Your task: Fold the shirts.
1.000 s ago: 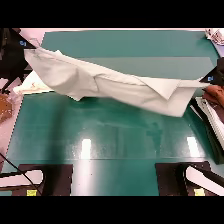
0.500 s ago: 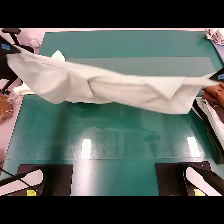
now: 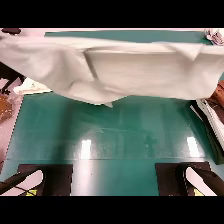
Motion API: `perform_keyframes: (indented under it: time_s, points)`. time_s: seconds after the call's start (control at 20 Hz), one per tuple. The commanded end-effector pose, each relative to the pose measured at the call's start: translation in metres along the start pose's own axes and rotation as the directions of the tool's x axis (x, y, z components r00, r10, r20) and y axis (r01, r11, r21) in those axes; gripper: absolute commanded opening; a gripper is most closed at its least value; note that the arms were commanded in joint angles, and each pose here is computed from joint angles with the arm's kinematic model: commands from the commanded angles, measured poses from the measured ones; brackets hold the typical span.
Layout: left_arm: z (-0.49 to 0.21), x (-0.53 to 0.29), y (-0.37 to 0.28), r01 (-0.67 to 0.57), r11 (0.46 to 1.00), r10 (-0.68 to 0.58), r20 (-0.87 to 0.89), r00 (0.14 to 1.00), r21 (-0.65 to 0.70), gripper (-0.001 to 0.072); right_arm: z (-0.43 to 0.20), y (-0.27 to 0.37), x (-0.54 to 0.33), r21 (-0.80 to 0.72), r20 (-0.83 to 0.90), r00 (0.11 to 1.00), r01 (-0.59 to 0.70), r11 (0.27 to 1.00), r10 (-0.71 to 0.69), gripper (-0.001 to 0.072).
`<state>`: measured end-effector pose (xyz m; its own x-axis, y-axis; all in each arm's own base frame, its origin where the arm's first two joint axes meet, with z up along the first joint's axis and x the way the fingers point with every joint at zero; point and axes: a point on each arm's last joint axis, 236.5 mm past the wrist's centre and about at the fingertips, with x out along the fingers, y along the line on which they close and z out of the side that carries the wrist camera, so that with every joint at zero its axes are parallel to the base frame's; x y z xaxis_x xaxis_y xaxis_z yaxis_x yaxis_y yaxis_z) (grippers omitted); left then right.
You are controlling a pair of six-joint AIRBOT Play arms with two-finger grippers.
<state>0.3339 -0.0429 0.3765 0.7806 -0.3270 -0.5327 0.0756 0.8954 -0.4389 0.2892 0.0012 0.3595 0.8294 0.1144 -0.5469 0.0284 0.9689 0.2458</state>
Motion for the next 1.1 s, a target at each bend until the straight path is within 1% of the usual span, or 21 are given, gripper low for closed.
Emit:
perform_keyframes:
  time_s: [0.0,0.05,0.1,0.15,0.25,0.3,0.45,0.55,0.6,0.65,0.7,0.75,0.8,0.85,0.9,0.95,1.0,1.05]
  points:
    - [0.042,-0.04,-0.053,0.13,0.981,-0.163,0.252,0.954,0.143,0.0028,0.05,0.034,-0.035,-0.179,0.278,0.955,-0.051,0.983,0.1,0.0011]
    - [0.05,-0.049,-0.058,0.122,0.976,-0.172,0.299,0.939,0.181,0.0028,0.057,0.036,-0.04,-0.196,0.328,0.939,-0.044,0.98,0.108,0.0012]
    - [0.05,-0.05,-0.059,0.117,0.973,-0.175,0.301,0.937,0.201,0.0028,0.053,0.035,-0.038,-0.193,0.331,0.937,-0.046,0.98,0.109,0.0014]
    - [0.041,-0.048,-0.057,0.113,0.973,-0.165,0.268,0.949,0.2,0.0028,0.04,0.031,-0.029,-0.19,0.286,0.953,-0.049,0.981,0.102,0.0013]
    - [0.018,-0.049,-0.065,0.15,0.966,-0.19,0.181,0.965,0.21,0.0028,0.011,0.039,-0.023,-0.263,0.197,0.971,-0.08,0.961,0.135,0.0013]
    - [0.009,-0.058,-0.071,0.161,0.961,-0.2,0.168,0.965,0.224,0.0028,0.002,0.046,-0.031,-0.301,0.193,0.969,-0.091,0.949,0.154,0.0013]
    - [-0.018,-0.115,-0.099,0.148,0.941,-0.223,0.23,0.947,0.304,0.0028,-0.005,0.07,-0.089,-0.38,0.295,0.931,-0.092,0.92,0.215,0.0013]
    - [-0.054,-0.164,-0.122,0.136,0.916,-0.25,0.272,0.929,0.378,0.0028,-0.004,0.091,-0.153,-0.464,0.415,0.868,-0.054,0.884,0.272,0.0013]
    - [-0.072,-0.189,-0.134,0.126,0.901,-0.268,0.303,0.915,0.414,0.0028,-0.001,0.1,-0.187,-0.498,0.484,0.821,-0.025,0.867,0.302,0.0013]
    - [-0.088,-0.217,-0.148,0.117,0.883,-0.302,0.359,0.883,0.454,0.0027,0.005,0.108,-0.224,-0.518,0.567,0.755,0.016,0.855,0.33,0.0014]
    - [-0.093,-0.243,-0.161,0.108,0.871,-0.339,0.429,0.837,0.479,0.0027,0.013,0.11,-0.254,-0.509,0.643,0.687,0.055,0.859,0.338,0.0014]
    - [-0.09,-0.264,-0.172,0.11,0.872,-0.373,0.501,0.781,0.478,0.0027,0.024,0.108,-0.275,-0.479,0.704,0.631,0.082,0.874,0.326,0.0013]
    - [-0.081,-0.272,-0.171,0.11,0.888,-0.369,0.547,0.751,0.447,0.0026,0.035,0.098,-0.279,-0.424,0.735,0.616,0.091,0.901,0.283,0.0013]
    - [-0.066,-0.263,-0.156,0.095,0.92,-0.314,0.568,0.761,0.38,0.0027,0.046,0.079,-0.264,-0.336,0.737,0.646,0.093,0.937,0.2,0.0012]
    - [-0.057,-0.237,-0.134,0.095,0.951,-0.246,0.535,0.808,0.294,0.0027,0.05,0.055,-0.231,-0.234,0.692,0.714,0.085,0.968,0.105,0.0012]
    - [-0.057,-0.191,-0.107,0.097,0.974,-0.178,0.427,0.886,0.205,0.0027,0.046,0.032,-0.186,-0.137,0.601,0.799,0.086,0.987,0.014,0.0012]
    - [-0.065,-0.14,-0.081,0.1,0.986,-0.133,0.282,0.95,0.13,0.0028,0.032,0.014,-0.134,-0.067,0.466,0.883,0.091,0.994,-0.05,0.0013]
    - [-0.075,-0.083,-0.052,0.103,0.994,-0.107,0.129,0.986,0.036,0.0028,0.012,0.002,-0.072,-0.018,0.299,0.951,0.084,0.996,-0.075,0.0013]
